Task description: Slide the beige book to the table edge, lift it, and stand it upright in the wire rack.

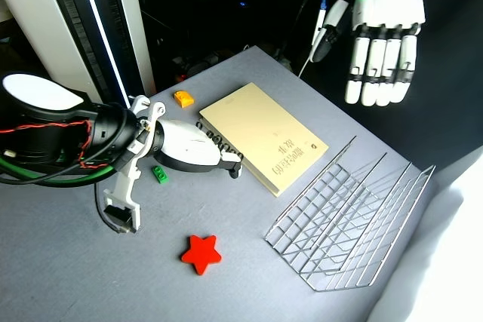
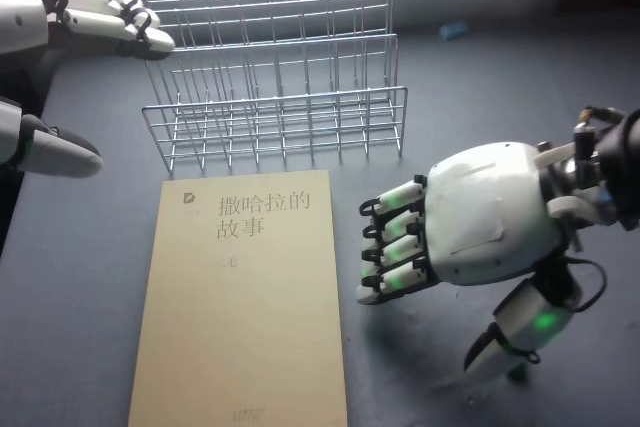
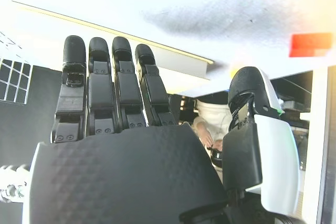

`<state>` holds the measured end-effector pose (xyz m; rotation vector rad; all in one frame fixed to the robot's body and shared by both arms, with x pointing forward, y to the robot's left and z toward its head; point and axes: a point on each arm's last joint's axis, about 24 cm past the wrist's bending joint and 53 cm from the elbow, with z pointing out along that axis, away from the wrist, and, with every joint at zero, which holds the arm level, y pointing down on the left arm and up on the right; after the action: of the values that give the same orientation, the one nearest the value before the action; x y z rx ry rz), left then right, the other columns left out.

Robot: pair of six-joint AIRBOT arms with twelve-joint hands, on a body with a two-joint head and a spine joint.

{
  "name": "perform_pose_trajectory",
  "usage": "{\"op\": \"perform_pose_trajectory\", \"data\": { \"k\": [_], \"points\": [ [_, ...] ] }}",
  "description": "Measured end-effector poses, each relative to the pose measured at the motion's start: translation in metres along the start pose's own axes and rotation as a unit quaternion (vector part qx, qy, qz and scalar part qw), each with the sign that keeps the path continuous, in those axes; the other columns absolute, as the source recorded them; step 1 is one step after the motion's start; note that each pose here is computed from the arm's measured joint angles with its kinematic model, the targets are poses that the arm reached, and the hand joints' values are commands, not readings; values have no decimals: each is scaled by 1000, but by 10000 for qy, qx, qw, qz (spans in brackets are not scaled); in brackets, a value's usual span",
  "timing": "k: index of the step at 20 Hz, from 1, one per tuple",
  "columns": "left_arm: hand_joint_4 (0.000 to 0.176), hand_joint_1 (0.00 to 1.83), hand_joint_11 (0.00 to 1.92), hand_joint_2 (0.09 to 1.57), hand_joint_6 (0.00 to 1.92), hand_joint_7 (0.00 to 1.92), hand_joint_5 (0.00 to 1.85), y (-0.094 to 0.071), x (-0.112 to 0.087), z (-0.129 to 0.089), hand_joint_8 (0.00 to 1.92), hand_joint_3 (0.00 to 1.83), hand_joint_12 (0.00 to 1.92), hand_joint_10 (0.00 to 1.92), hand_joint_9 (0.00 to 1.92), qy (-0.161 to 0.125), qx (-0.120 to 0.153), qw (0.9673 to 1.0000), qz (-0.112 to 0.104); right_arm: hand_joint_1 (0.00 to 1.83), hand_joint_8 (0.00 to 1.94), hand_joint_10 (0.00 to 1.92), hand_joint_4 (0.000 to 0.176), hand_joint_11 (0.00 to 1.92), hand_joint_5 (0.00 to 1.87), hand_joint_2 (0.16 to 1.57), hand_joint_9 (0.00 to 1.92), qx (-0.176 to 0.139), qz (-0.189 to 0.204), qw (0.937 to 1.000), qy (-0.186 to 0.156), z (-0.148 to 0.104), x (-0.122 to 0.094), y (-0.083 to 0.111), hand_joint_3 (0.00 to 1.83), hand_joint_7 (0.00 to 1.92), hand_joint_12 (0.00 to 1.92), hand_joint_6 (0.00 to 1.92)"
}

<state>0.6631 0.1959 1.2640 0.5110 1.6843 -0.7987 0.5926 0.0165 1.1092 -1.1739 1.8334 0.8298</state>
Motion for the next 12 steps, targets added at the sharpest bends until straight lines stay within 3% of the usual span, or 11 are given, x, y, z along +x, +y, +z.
{"op": "perform_pose_trajectory", "data": {
  "k": [6,12],
  "points": [
    [0,233,0,1128,2,279,283,-2,-1,2,0,0,798,1,275,-32,-28,10000,0,13,3,3,0,0,196,1115,257,-197,-48,9998,20,20,0,17,1,247,797,3],
    [0,249,0,1135,5,269,268,0,10,-3,5,0,766,5,274,117,-112,9999,44,47,0,3,0,0,205,1113,260,-173,-23,9998,7,30,0,17,0,245,800,0]
  ]
}}
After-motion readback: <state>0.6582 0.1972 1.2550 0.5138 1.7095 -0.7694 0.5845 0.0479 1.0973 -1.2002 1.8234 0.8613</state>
